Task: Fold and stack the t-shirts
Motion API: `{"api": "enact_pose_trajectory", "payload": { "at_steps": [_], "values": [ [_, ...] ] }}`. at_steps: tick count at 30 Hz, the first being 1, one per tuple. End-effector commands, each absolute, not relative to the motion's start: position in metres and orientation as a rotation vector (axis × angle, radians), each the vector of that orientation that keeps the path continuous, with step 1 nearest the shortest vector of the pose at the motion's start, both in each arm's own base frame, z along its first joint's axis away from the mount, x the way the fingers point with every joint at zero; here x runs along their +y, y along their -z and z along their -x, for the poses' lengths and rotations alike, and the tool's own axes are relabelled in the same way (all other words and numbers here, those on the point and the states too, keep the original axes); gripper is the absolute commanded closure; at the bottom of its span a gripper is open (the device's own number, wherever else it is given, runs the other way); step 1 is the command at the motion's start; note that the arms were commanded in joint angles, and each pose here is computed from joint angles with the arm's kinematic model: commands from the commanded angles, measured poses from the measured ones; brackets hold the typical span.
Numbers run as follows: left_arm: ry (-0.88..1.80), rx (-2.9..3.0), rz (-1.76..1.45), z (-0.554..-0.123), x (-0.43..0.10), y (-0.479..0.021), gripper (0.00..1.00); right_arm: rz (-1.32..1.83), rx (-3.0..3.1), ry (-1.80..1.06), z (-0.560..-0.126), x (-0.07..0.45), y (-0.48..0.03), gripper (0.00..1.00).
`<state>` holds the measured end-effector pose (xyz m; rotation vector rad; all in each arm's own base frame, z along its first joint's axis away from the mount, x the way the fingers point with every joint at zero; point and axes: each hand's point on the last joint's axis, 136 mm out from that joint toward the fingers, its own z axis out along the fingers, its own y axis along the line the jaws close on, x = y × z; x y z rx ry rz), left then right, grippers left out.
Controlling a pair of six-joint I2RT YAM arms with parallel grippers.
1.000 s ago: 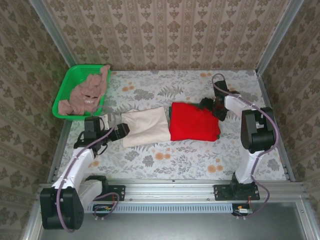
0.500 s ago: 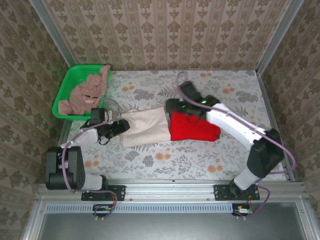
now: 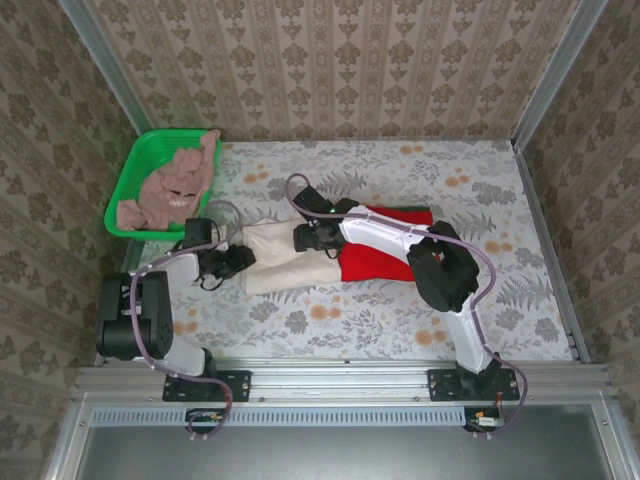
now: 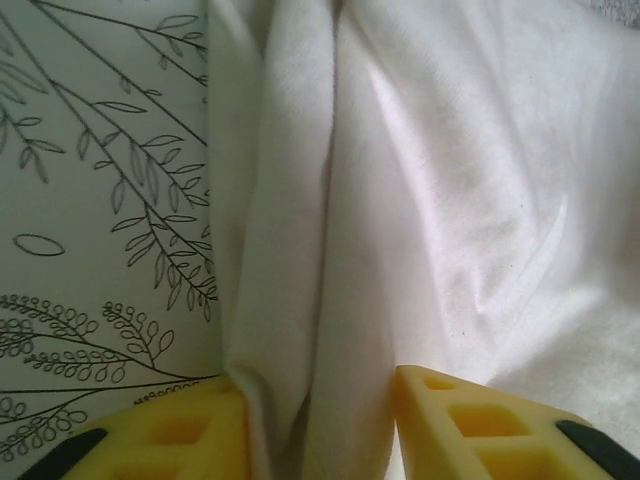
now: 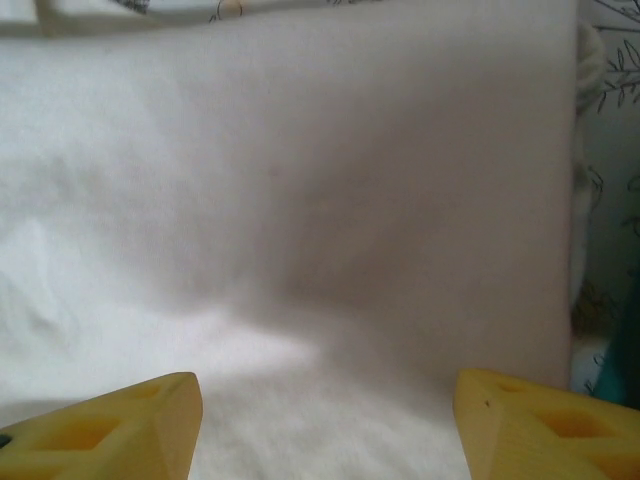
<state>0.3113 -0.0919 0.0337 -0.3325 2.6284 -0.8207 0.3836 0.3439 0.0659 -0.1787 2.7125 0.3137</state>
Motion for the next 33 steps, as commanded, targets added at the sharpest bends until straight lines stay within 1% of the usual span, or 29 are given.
{"api": "enact_pose_trajectory", "payload": {
  "at_steps": [1,3,5,7,8,9,11,12,13,16,20,25,29,32,33],
  "values": [
    [0.871,2.589,0.369,-0.307,-0.083,-0.042,0.68,0.178,2.763,-0.315,-0.374,0.355,-0.053,0.32],
    [0.871,2.571,0.396,-0.305,-0.076,-0.047,0.68,0.171,2.79,-0.33,-0.365,0.363,-0.044,0.33],
    [0.864,2.555,0.416,-0.304,-0.069,-0.051,0.63,0.185,2.8,-0.354,-0.356,0.374,-0.039,0.34],
    [0.856,2.54,0.429,-0.302,-0.064,-0.056,0.61,0.185,2.808,-0.335,-0.35,0.378,-0.036,0.34],
    [0.85,2.529,0.437,-0.302,-0.061,-0.059,0.55,0.186,2.812,-0.35,-0.348,0.382,-0.035,0.34],
    [0.841,2.515,0.448,-0.301,-0.058,-0.062,0.47,0.191,2.818,-0.371,-0.344,0.388,-0.033,0.35],
    [0.83,2.49,0.449,-0.299,-0.055,-0.068,0.43,0.218,2.821,-0.406,-0.336,0.402,-0.033,0.36],
    [0.817,2.482,0.447,-0.298,-0.054,-0.07,0.39,0.234,2.821,-0.42,-0.331,0.41,-0.034,0.36],
    [0.81,2.478,0.438,-0.297,-0.054,-0.072,0.37,0.25,2.82,-0.446,-0.327,0.419,-0.034,0.36],
    [0.799,2.484,0.426,-0.292,-0.053,-0.072,0.35,0.289,2.815,-0.485,-0.318,0.436,-0.041,0.36],
    [0.775,2.523,0.434,-0.287,-0.051,-0.059,0.28,0.269,2.766,-0.419,-0.329,0.418,-0.065,0.34],
    [0.839,2.556,0.453,-0.287,-0.058,-0.045,0.29,0.186,2.719,-0.377,-0.335,0.381,-0.089,0.27],
    [0.872,2.569,0.429,-0.287,-0.067,-0.043,0.38,0.075,2.737,-0.308,-0.332,0.35,-0.069,0.25],
    [0.876,2.576,0.418,-0.285,-0.071,-0.043,0.42,0.036,2.779,-0.324,-0.334,0.346,-0.047,0.25],
    [0.878,2.576,0.416,-0.284,-0.072,-0.043,0.42,0.036,2.766,-0.366,-0.339,0.354,-0.045,0.25]
  ]
}}
